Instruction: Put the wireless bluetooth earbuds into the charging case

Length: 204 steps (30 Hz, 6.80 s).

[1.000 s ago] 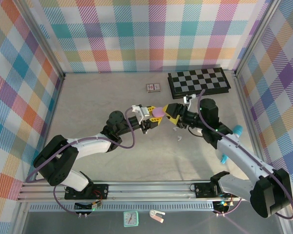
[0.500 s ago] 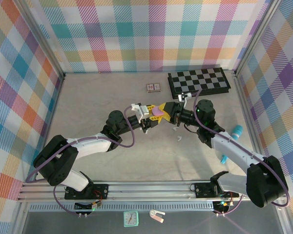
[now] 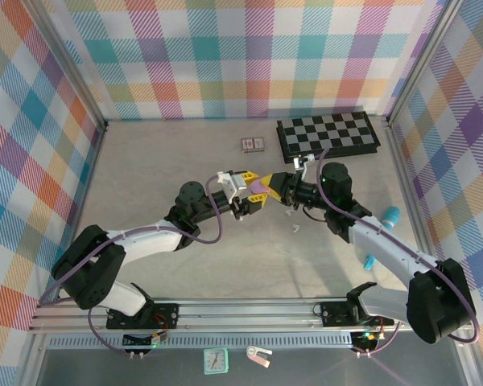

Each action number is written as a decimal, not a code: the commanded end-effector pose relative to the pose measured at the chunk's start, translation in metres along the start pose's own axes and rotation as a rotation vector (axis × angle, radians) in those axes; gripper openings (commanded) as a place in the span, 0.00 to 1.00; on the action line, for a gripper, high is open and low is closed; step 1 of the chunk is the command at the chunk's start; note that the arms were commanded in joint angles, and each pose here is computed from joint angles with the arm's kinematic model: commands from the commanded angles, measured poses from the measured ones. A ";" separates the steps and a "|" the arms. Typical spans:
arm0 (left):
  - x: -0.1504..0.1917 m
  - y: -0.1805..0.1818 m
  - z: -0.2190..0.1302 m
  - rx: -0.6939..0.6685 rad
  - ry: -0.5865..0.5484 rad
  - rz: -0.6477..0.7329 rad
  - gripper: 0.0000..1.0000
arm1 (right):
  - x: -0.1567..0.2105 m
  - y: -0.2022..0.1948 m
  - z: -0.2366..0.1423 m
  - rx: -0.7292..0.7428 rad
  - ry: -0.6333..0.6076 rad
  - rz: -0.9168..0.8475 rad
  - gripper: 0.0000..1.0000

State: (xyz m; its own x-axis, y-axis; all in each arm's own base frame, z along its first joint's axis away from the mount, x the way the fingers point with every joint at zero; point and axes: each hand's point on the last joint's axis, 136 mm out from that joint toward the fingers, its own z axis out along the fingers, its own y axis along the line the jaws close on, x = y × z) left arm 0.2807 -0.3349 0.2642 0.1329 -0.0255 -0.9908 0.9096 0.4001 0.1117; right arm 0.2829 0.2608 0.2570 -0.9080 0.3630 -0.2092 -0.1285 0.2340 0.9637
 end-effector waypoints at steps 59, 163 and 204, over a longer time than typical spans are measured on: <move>0.156 0.137 -0.193 -0.747 1.150 -0.425 0.99 | -0.115 -0.122 0.064 0.574 0.044 -0.471 0.81; 0.051 0.040 -0.085 -0.099 0.491 -0.091 0.61 | 0.025 -0.003 0.084 0.098 0.374 -0.183 0.14; -0.078 0.028 -0.054 0.074 -0.291 0.040 0.72 | 0.004 0.104 0.021 -0.497 0.268 0.011 0.10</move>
State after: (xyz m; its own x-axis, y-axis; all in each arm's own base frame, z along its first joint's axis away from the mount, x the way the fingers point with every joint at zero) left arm 0.2859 -0.2671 0.3237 0.2160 -0.2437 -0.9455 0.9163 0.3852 0.1101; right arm 0.2787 0.3059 0.3445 -0.9796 0.0964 -0.1764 -0.1931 -0.2080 0.9589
